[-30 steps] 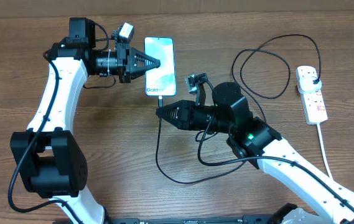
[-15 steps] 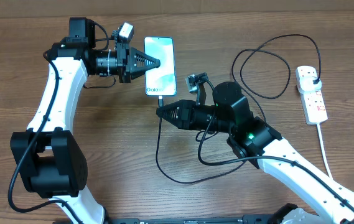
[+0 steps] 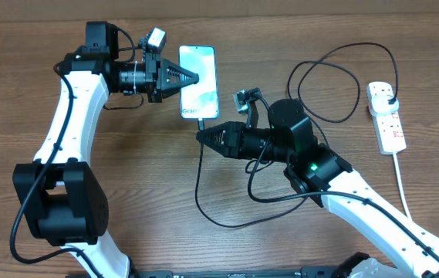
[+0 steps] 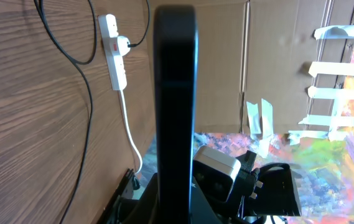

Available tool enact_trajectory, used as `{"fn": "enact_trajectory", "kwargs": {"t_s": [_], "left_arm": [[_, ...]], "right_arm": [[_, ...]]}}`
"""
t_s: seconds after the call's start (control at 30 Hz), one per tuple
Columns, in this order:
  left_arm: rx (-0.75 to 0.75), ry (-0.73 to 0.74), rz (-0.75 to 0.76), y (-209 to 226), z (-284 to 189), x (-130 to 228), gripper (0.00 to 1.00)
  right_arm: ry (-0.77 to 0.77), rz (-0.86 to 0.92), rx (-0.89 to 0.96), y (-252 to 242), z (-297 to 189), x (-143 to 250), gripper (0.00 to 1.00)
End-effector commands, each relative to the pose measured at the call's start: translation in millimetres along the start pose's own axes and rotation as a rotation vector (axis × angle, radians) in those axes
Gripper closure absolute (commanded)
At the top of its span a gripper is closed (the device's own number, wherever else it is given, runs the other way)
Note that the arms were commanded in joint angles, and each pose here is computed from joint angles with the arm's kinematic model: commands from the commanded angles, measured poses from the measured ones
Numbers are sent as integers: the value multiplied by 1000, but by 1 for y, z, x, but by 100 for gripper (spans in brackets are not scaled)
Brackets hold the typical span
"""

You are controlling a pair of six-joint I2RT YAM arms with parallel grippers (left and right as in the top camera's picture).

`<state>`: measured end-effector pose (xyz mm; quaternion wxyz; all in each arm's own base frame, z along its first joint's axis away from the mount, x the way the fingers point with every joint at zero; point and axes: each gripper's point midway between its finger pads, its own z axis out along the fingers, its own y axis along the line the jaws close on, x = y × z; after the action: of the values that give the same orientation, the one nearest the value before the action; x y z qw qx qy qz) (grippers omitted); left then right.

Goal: Plug charger to phone and switch on socket
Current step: 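Align and push the plug up into the phone's bottom port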

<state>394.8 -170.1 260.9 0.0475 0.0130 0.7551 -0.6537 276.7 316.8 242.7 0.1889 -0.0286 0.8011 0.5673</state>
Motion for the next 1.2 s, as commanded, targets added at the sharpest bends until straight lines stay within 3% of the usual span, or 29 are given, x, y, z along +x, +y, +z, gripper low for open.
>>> {"fn": "enact_trajectory", "kwargs": {"t_s": [0.0, 1.17], "left_arm": [[50, 18, 25, -20, 1, 5, 96], [105, 80, 80, -31, 18, 20, 96]], "right_arm": [[-57, 1, 24, -7, -4, -13, 96], [-83, -43, 30, -18, -20, -32, 96]]}}
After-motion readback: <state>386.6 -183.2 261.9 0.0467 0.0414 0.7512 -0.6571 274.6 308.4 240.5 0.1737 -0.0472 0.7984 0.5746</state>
